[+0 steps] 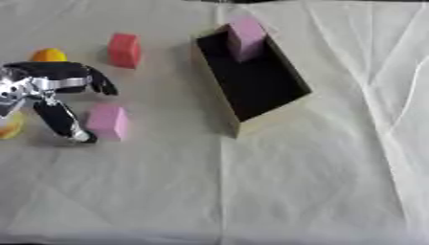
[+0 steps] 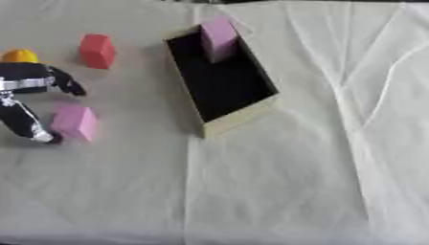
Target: Pick up objects on the table and place them in the box.
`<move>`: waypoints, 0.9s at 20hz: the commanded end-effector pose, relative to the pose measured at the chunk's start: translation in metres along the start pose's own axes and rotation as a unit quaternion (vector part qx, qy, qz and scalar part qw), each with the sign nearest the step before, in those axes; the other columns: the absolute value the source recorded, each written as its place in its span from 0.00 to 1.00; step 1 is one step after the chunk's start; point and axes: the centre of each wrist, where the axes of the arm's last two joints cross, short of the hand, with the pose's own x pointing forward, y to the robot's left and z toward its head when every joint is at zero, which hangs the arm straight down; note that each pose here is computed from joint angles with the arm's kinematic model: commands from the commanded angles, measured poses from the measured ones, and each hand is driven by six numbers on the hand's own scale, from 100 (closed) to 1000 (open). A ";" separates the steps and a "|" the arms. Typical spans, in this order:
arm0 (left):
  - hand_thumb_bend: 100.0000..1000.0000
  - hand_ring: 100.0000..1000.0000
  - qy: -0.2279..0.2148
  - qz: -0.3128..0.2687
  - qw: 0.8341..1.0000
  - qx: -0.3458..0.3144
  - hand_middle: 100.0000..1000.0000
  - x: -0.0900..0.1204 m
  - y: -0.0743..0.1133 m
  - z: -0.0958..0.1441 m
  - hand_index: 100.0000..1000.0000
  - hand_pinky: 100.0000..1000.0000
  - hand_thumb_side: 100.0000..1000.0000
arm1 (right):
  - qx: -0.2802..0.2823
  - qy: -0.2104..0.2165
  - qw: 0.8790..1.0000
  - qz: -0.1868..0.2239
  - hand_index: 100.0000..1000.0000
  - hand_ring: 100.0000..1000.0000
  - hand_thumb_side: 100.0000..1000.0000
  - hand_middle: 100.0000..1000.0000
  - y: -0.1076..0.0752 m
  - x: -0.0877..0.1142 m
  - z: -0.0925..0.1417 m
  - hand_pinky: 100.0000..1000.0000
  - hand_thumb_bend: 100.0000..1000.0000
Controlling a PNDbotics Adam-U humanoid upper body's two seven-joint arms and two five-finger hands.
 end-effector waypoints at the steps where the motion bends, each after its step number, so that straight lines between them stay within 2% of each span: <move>1: 0.51 0.83 0.003 -0.011 1.000 0.011 0.75 0.000 0.009 -0.002 0.86 0.89 0.02 | 0.000 -0.018 1.000 -0.003 0.84 0.73 0.76 0.76 -0.003 0.007 -0.006 0.83 0.00; 5: 0.49 0.79 -0.003 -0.009 1.000 0.017 0.71 0.002 0.011 -0.007 0.81 0.86 0.03 | 0.002 -0.019 1.000 -0.005 0.84 0.72 0.77 0.76 -0.003 0.008 -0.006 0.83 0.00; 7: 0.45 0.74 -0.005 -0.011 1.000 0.015 0.62 0.002 0.011 -0.007 0.74 0.82 0.05 | 0.001 -0.018 1.000 -0.006 0.83 0.72 0.76 0.76 -0.003 0.008 -0.006 0.83 0.00; 9: 0.40 0.67 -0.006 -0.014 1.000 0.019 0.54 0.004 0.012 -0.004 0.66 0.77 0.01 | 0.001 -0.016 1.000 -0.005 0.83 0.72 0.77 0.76 -0.003 0.007 -0.005 0.83 0.00; 12: 0.31 0.57 0.004 -0.028 0.999 0.042 0.45 0.006 0.020 0.005 0.57 0.70 0.00 | 0.001 -0.013 1.000 -0.004 0.83 0.72 0.77 0.76 -0.003 0.006 -0.004 0.84 0.00; 13: 0.31 0.57 0.007 -0.034 0.998 0.049 0.45 0.008 0.022 0.007 0.57 0.70 0.00 | 0.000 -0.013 1.000 -0.004 0.83 0.72 0.77 0.76 -0.003 0.006 -0.004 0.84 0.00; 15: 0.25 0.55 0.011 -0.048 0.997 0.067 0.44 0.011 0.027 0.011 0.55 0.66 0.00 | 0.000 -0.013 1.000 -0.004 0.83 0.72 0.77 0.76 -0.003 0.006 -0.004 0.84 0.00; 18: 0.22 0.55 0.003 -0.062 0.993 0.101 0.43 0.019 0.041 0.020 0.54 0.66 0.00 | 0.000 -0.015 1.000 -0.004 0.84 0.72 0.77 0.76 -0.004 0.006 -0.004 0.84 0.00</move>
